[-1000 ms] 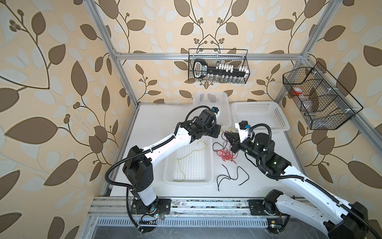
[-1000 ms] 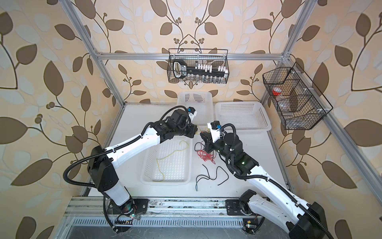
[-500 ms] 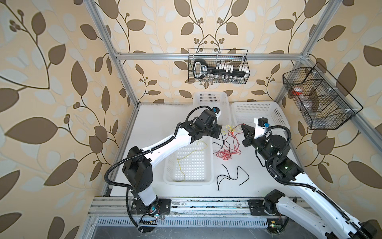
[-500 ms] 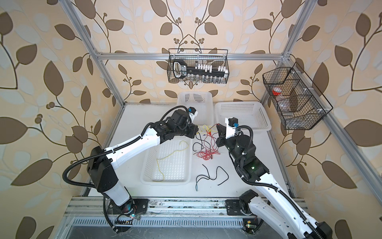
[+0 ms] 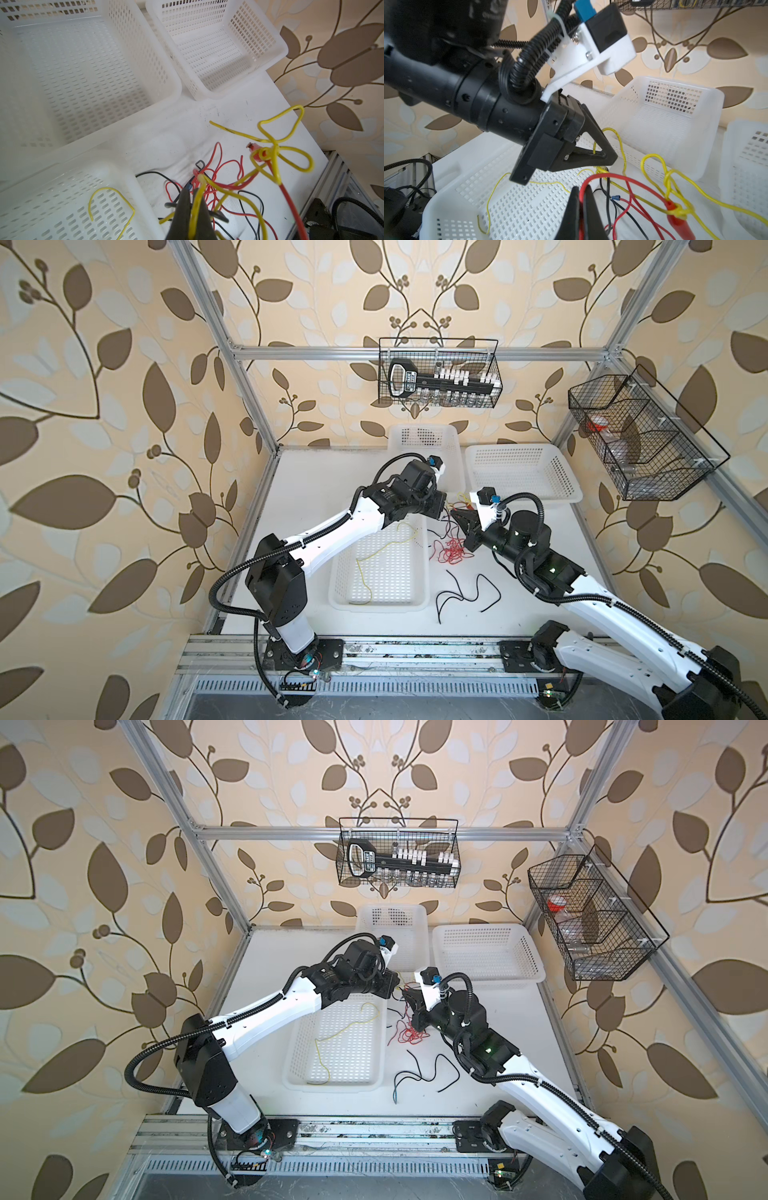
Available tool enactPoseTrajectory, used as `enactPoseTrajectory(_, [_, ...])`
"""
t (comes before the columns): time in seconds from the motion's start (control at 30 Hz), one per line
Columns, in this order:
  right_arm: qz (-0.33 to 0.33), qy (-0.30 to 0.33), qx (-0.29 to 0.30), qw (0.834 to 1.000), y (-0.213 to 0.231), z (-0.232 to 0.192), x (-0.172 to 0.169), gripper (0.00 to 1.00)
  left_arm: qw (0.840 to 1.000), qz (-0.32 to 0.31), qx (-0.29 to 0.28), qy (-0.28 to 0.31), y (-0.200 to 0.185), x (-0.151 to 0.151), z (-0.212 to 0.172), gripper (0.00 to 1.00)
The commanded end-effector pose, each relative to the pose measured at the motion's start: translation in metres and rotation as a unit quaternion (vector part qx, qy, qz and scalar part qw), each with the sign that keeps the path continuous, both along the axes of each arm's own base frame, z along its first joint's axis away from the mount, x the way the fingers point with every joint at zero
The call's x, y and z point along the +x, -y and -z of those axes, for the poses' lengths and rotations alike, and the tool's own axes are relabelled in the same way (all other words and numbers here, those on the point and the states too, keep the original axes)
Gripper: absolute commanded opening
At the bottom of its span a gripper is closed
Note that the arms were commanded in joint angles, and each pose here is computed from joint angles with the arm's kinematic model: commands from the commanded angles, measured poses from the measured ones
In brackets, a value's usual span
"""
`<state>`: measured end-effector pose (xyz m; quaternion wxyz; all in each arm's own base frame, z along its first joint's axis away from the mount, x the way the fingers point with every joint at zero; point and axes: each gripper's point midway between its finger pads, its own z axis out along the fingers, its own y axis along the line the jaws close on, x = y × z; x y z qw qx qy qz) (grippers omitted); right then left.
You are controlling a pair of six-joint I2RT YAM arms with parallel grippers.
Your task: Untangle the cables
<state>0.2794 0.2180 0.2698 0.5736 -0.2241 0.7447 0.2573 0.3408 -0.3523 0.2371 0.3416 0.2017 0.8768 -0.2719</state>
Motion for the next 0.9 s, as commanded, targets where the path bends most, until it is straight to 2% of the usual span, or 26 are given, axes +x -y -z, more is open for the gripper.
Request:
enactPoseTrajectory(0.0, [-0.056,0.0,0.001,0.998,-0.018,0.001,-0.008,0.0,0.999,0.015,-0.028,0.014,0.007,-0.002,-0.023,0.0])
enactPoseTrajectory(0.23, [-0.185,-0.025,0.022,0.982,-0.056,0.002,-0.036,0.0,0.999,0.014,-0.032,0.017,0.008,-0.001,-0.024,0.0])
enactPoseTrajectory(0.33, [-0.188,-0.022,0.023,0.982,-0.057,0.002,-0.039,0.0,0.999,0.014,-0.03,0.017,0.007,-0.001,-0.023,0.0])
enactPoseTrajectory(0.43, [-0.132,-0.019,0.003,0.991,-0.044,0.005,-0.026,0.0,0.999,0.011,-0.027,0.022,0.004,-0.002,-0.023,0.0])
enactPoseTrajectory(0.5, [-0.047,-0.018,-0.032,0.998,-0.02,0.011,-0.008,0.0,0.999,0.005,-0.019,0.026,-0.001,-0.002,-0.022,0.0])
enactPoseTrajectory(0.6, [0.067,-0.019,-0.07,0.995,0.018,0.017,0.011,0.0,0.999,-0.011,-0.011,0.036,-0.008,0.001,-0.023,0.0])
enactPoseTrajectory(0.73, [0.14,-0.029,-0.111,0.984,0.047,0.028,0.018,0.0,0.998,-0.034,-0.006,0.044,-0.013,0.007,-0.025,0.0])
enactPoseTrajectory(0.87, [0.169,-0.04,-0.109,0.979,0.06,0.036,0.019,0.0,0.997,-0.048,-0.012,0.054,-0.016,0.011,-0.031,0.0])
